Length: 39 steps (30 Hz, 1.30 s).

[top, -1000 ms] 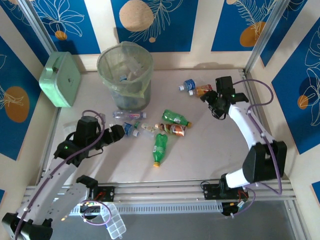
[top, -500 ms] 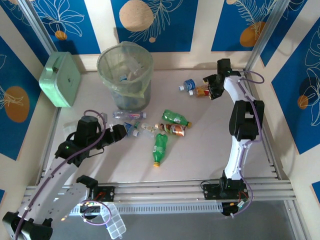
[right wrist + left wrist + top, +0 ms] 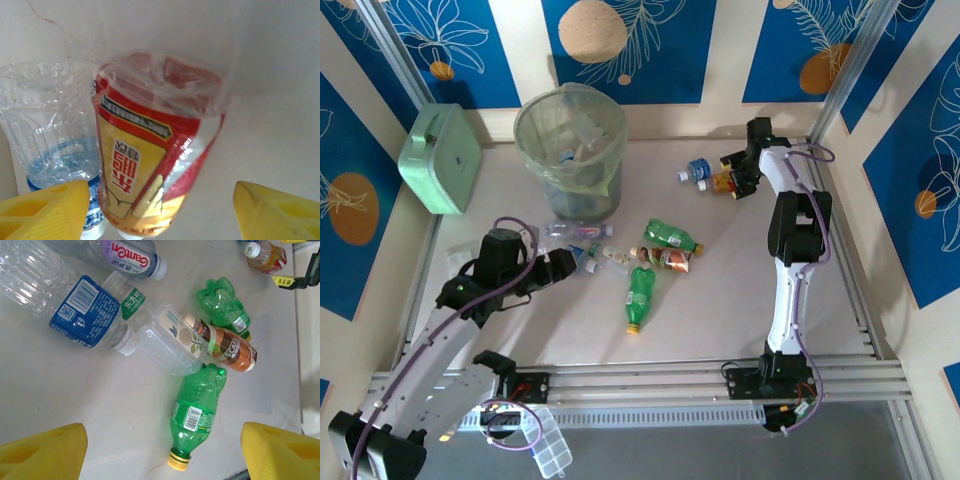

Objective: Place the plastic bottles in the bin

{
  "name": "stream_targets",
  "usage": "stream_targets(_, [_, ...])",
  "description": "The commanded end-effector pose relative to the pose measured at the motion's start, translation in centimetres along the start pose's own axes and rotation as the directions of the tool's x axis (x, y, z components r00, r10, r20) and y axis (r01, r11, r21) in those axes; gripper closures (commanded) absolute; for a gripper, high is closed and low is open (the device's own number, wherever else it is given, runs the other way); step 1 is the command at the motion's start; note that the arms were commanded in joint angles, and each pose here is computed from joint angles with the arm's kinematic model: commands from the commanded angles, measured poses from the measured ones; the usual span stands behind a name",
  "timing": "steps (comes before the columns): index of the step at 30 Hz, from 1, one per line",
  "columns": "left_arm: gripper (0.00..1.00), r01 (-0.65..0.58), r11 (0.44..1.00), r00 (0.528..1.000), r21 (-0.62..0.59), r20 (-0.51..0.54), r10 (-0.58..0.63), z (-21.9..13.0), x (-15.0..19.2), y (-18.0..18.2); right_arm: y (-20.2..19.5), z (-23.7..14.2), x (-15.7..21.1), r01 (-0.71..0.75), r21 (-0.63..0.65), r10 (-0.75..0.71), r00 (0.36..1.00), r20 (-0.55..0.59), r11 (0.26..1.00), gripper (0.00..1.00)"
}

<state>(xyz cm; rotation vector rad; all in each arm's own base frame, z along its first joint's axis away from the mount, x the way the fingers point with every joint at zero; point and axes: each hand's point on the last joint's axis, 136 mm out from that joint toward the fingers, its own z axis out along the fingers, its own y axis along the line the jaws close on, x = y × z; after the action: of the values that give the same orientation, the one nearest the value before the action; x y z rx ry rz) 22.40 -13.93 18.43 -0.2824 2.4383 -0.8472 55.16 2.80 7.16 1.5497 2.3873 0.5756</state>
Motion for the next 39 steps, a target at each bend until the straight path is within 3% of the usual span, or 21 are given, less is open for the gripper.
stream_targets(1, [0.20, -0.023, 1.000, 1.000, 0.013, 0.003, 0.023, 0.0, -0.2, -0.4, -0.1, 0.2, 0.1, 0.010, 0.021, -0.009, 0.999, -0.039, 1.000, 0.24])
stream_targets(26, [0.20, -0.044, 0.999, 0.999, -0.009, 0.004, 0.044, -0.2, -0.4, -0.3, -4.9, 0.9, 1.5, -0.051, 0.201, 0.070, 0.994, -0.088, 0.978, 0.27])
stream_targets(31, [0.20, -0.069, 0.998, 0.998, -0.014, 0.013, 0.069, -0.6, -0.9, -0.6, -7.0, -0.3, 1.5, -0.082, 0.212, 0.100, 0.992, -0.077, 0.974, 0.32])
stream_targets(36, [0.20, -0.088, 0.996, 0.996, -0.023, 0.025, 0.088, -0.9, -1.4, -0.8, -8.4, -1.7, 1.1, -0.090, 0.181, 0.106, 0.991, -0.077, 0.979, 0.50])
stream_targets(39, [0.20, -0.089, 0.996, 0.996, -0.016, 0.023, 0.090, -0.8, -1.5, -1.1, -9.0, -2.6, 0.7, -0.093, 0.166, 0.106, 0.992, -0.071, 0.982, 0.55])
